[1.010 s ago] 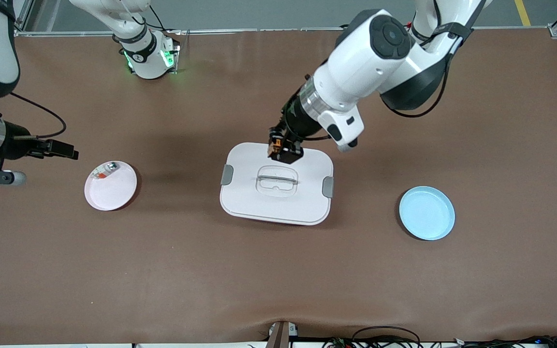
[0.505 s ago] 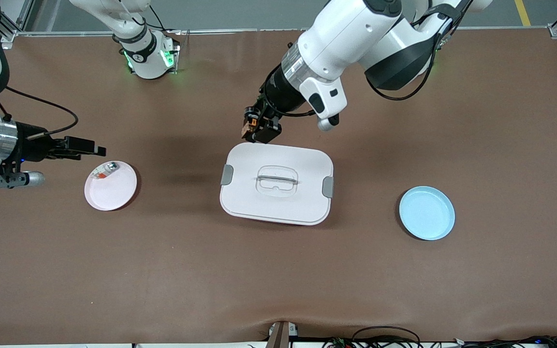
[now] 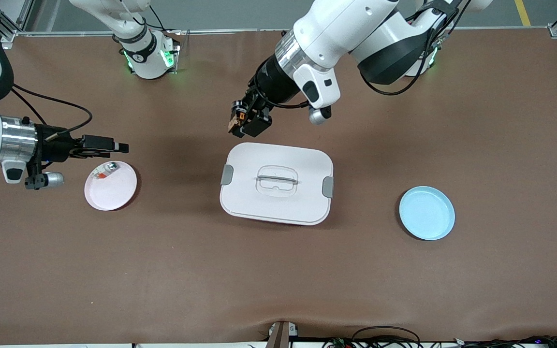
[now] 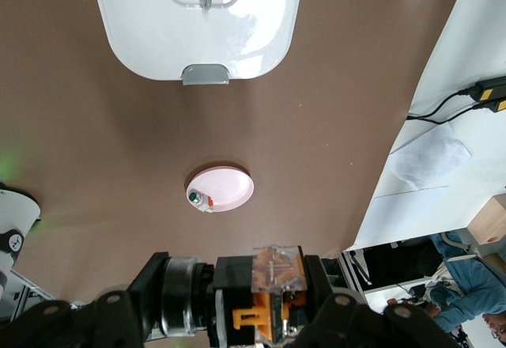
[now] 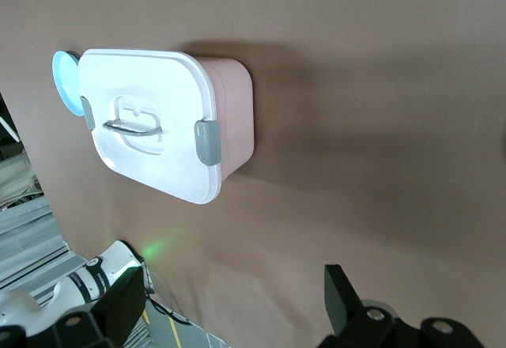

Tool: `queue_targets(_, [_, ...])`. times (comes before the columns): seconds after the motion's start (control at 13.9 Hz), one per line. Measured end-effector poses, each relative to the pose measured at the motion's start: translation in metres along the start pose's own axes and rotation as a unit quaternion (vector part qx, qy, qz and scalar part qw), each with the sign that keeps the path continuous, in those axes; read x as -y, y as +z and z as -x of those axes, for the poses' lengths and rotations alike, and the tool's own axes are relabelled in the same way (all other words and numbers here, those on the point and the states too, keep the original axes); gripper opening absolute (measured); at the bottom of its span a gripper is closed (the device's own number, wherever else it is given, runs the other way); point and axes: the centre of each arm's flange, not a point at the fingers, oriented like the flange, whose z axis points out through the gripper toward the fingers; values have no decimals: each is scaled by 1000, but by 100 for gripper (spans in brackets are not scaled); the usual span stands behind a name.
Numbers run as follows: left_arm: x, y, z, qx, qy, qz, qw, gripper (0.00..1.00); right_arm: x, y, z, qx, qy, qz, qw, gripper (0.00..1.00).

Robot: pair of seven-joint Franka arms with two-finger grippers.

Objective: Transfer orange switch to right arm and place
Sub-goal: 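Hold the switch out with the left gripper while the right gripper approaches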

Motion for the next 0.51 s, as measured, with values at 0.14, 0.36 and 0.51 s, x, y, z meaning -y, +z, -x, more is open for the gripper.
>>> queue_targets(0.14, [1, 8, -2, 2, -4, -8, 1000, 73, 0, 0, 0, 0, -1, -5, 1000, 100])
queue_targets(0.36, [5, 24, -2, 2, -5, -18, 1000, 73, 2, 5, -1, -2, -12, -32, 999, 100])
queue_targets(0.51, [8, 31, -2, 1, -4, -24, 1000, 73, 9, 9, -2, -6, -22, -61, 998, 100])
